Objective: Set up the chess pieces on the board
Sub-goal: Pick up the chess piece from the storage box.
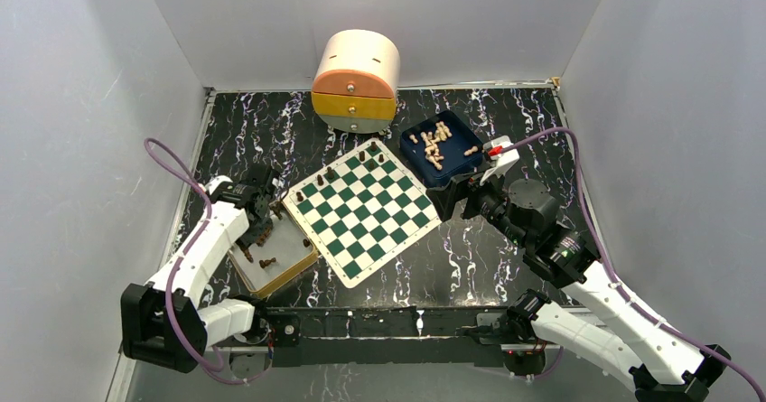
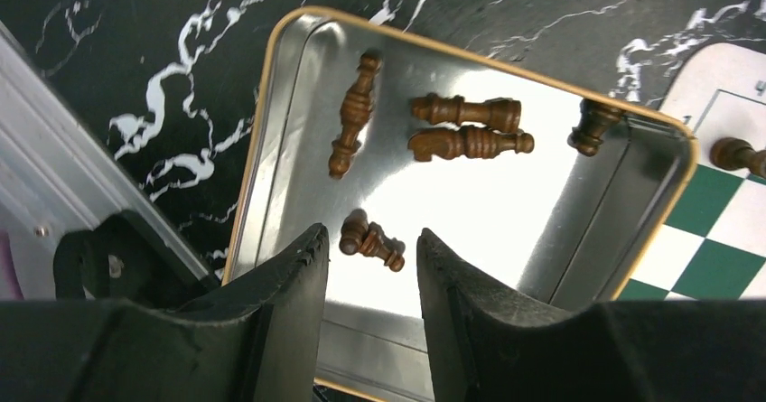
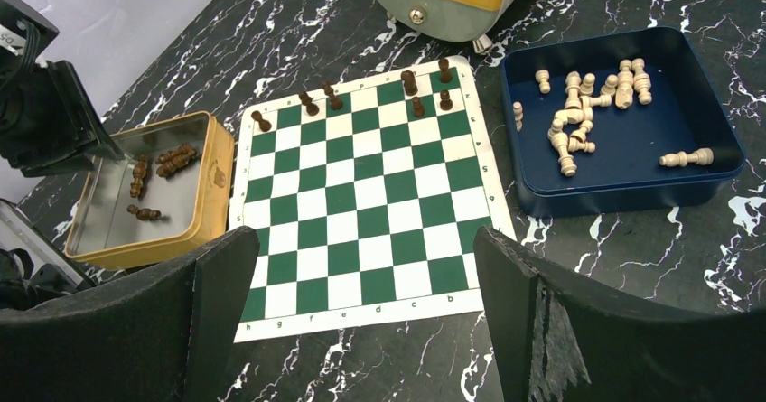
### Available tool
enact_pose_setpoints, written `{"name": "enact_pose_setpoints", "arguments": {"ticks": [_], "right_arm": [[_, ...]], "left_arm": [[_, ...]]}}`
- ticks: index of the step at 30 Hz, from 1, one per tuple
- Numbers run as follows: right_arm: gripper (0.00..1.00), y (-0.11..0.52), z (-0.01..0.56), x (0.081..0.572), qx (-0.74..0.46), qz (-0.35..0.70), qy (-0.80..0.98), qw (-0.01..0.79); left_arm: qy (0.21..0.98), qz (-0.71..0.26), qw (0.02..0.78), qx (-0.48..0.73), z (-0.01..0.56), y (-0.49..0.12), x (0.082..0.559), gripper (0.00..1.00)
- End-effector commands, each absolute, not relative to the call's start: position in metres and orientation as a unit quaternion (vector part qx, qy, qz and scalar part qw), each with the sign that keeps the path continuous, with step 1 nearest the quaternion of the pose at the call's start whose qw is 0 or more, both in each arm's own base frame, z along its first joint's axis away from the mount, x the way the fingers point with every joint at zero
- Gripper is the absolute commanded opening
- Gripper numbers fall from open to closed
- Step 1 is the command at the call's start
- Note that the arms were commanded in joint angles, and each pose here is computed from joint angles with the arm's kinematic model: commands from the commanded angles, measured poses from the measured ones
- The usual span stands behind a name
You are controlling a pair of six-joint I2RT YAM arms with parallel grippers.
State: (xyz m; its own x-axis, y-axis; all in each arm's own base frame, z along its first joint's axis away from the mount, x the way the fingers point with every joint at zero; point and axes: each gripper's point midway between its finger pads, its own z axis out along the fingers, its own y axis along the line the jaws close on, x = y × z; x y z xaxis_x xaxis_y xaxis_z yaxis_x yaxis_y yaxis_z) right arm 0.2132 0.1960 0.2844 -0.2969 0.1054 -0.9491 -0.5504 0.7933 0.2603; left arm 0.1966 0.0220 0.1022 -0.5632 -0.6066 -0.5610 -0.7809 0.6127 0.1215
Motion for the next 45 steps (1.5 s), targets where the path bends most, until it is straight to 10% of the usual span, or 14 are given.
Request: {"name": "enact_pose_setpoints", "arguments": {"ticks": [1, 45], "right_arm": [[0.99, 0.197, 0.302, 0.216, -0.142, 0.296, 0.729, 0.6], [0.99, 0.201, 0.295, 0.219, -0.137, 0.299, 0.733, 0.596]], "left_arm": [[0.831, 0.194, 0.207, -0.478, 0.103, 0.025, 0.166, 0.38], [0.837, 0.183, 0.171, -0.487, 0.04, 0.02, 0.157, 0.23]]}}
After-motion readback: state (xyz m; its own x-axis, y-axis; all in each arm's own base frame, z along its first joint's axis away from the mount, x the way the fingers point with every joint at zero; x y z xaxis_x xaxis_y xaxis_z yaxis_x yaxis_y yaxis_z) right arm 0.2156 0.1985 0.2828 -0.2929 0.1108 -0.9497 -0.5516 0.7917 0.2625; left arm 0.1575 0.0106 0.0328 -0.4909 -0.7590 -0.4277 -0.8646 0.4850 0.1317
